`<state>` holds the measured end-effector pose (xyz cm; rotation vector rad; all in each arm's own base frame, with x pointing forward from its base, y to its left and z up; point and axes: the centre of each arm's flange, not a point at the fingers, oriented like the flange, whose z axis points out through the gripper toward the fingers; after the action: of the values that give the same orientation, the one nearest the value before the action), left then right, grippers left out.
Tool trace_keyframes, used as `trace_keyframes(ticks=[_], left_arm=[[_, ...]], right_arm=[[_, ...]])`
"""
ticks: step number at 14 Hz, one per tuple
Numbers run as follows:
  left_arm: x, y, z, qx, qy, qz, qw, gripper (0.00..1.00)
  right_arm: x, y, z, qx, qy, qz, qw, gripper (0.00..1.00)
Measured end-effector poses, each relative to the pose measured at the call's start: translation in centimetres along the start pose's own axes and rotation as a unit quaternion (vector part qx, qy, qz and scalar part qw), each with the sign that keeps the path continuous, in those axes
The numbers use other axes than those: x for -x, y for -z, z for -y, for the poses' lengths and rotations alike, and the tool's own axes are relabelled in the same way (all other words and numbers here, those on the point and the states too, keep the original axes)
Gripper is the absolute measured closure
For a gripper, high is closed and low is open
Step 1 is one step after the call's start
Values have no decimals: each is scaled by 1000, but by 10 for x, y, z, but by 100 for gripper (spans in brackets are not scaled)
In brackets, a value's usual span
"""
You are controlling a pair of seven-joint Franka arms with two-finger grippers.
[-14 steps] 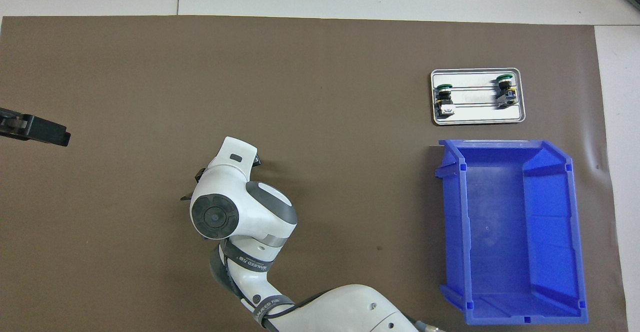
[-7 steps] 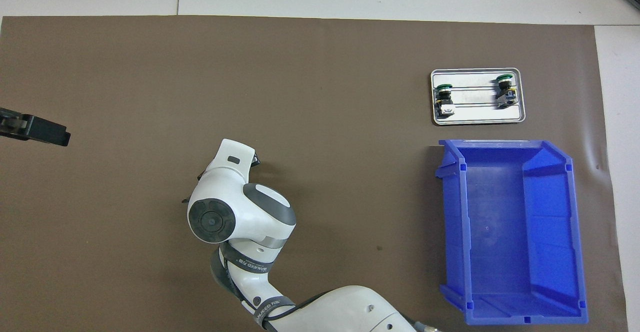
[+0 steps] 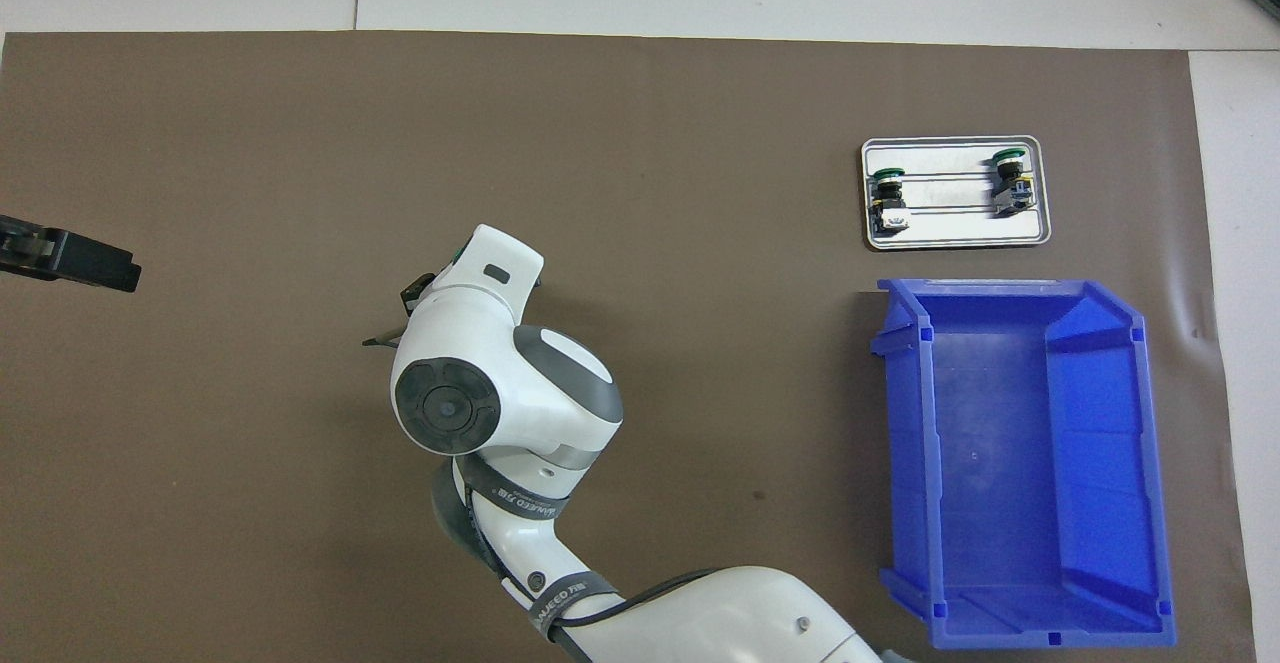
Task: Place and press button with both arms
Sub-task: 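Grasp the upright item with the right gripper and lift it, then carry the held item over the blue bin with the right gripper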
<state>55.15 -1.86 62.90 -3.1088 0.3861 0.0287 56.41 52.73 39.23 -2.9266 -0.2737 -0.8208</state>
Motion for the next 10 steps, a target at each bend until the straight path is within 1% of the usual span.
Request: trace_keyframes(ticks=[3, 5, 6, 8, 10], left_arm=[[0, 0, 0, 0, 0, 0, 1000, 0], [0, 0, 0, 0, 0, 0, 1000, 0], [0, 0, 0, 0, 0, 0, 1000, 0], [0, 0, 0, 0, 0, 0, 1000, 0], [0, 0, 0, 0, 0, 0, 1000, 0]], right_arm=[[-52, 46, -80, 15, -33, -19, 999, 57], [-71, 76, -146, 30, -41, -20, 999, 57], [-74, 89, -178, 37, -47, -17, 998, 57], [-70, 110, -234, 48, -56, -9, 997, 57], [-54, 129, -284, 49, -55, 16, 997, 57]])
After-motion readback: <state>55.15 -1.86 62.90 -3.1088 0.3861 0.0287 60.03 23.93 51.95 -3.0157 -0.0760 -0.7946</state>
